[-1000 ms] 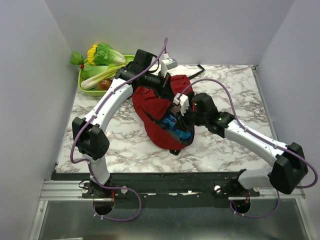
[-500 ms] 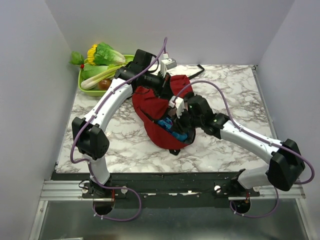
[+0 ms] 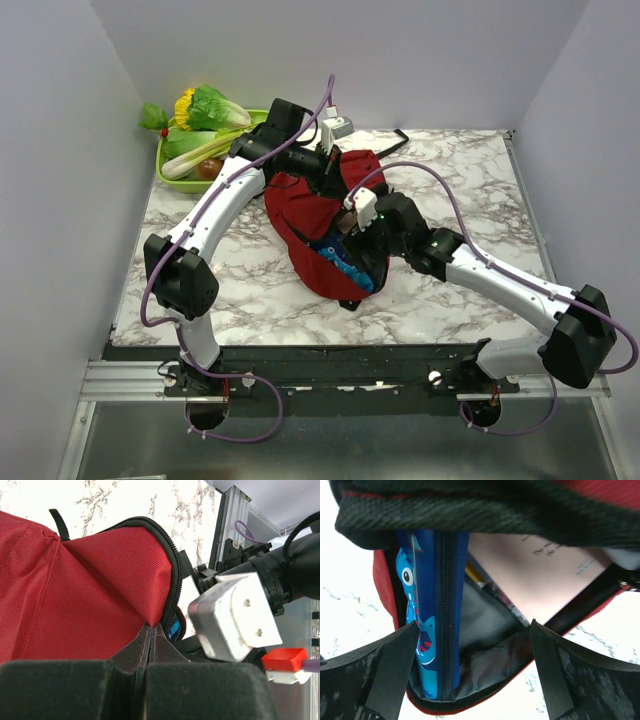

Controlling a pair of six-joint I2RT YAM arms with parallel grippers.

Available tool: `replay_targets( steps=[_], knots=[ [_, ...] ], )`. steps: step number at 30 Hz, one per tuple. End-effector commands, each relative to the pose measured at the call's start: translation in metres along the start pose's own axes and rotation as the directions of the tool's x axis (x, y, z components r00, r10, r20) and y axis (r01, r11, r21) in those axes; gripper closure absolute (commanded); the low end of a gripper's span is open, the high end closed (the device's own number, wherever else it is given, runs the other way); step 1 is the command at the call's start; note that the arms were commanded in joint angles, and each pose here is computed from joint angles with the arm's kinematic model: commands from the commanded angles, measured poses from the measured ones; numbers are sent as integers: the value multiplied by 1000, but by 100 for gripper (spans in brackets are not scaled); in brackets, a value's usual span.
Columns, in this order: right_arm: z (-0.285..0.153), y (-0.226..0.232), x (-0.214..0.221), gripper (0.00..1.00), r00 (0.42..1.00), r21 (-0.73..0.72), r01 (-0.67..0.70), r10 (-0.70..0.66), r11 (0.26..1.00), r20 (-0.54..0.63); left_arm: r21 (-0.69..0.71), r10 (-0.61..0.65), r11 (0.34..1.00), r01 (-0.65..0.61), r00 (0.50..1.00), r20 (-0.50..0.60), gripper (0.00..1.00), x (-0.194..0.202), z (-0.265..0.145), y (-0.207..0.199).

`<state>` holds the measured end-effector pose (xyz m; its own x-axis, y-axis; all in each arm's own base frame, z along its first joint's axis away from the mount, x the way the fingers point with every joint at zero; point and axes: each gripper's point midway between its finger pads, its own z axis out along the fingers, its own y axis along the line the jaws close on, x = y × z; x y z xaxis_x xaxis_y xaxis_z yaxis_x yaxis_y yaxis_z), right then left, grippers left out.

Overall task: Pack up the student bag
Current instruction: Place the stationery in the student bag.

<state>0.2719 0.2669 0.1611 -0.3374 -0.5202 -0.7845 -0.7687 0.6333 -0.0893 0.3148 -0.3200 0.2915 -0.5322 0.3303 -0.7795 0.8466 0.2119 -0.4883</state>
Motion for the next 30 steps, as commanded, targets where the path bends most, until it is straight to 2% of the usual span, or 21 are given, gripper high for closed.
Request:
replay_targets(
  steps=[1, 4, 5, 7, 9, 10, 11, 12, 16, 19, 24, 26, 28, 29, 30],
  knots=[
    [-23, -36, -18, 0, 999, 208, -29, 21, 978, 41, 82, 91, 992, -95, 995, 49, 100, -16, -12, -36],
    [-35, -37, -26, 5, 989, 225, -123, 101, 966, 105, 114, 97, 989, -97, 995, 11, 99, -6, -14, -41],
    [-46, -35, -39, 7, 977, 204, -146, 109, 968, 182, 128, 102, 987, -100, 995, -4, 94, -2, -14, -41],
    [-46, -23, -33, 10, 962, 144, -199, 165, 969, 216, 157, 123, 981, -110, 989, -77, 77, 22, -16, -42],
    [-51, -18, -36, 15, 953, 112, -226, 197, 968, 229, 172, 112, 981, -85, 981, -156, 73, 46, -21, -44],
    [-52, -12, -36, 16, 948, 84, -251, 227, 964, 222, 178, 173, 973, -144, 971, -162, 71, 52, -23, -41],
    [-54, -6, -34, 19, 948, 69, -258, 239, 964, 211, 177, 162, 976, -129, 969, -187, 69, 66, -23, -38],
    [-59, -1, -37, 20, 943, 50, -266, 249, 963, 220, 154, 208, 971, -183, 963, -169, 67, 65, -30, -39],
    [-71, 18, -36, 23, 911, -1, -356, 347, 934, 223, 75, 247, 968, -238, 957, -150, 57, 78, -46, -29],
    [-72, 33, -43, 24, 907, -20, -366, 361, 931, 217, 47, 270, 963, -266, 951, -153, 57, 85, -68, -19],
    [-87, 44, -82, 23, 907, -48, -351, 352, 935, 232, -51, 179, 981, -185, 979, -96, 56, 86, -121, 18],
    [-92, 45, -92, 20, 918, -47, -329, 331, 943, 220, -65, 176, 981, -182, 981, -81, 56, 84, -134, 24],
    [-99, 49, -116, 16, 919, -87, -285, 298, 955, 257, -77, 141, 986, -147, 987, -74, 56, 92, -146, 33],
    [-83, 53, -113, 12, 937, -83, -265, 277, 961, 215, -72, 127, 988, -133, 989, -80, 56, 99, -147, 34],
    [-85, 53, -128, 10, 936, -93, -253, 268, 963, 227, -78, 120, 989, -127, 989, -91, 56, 104, -148, 36]
  ],
)
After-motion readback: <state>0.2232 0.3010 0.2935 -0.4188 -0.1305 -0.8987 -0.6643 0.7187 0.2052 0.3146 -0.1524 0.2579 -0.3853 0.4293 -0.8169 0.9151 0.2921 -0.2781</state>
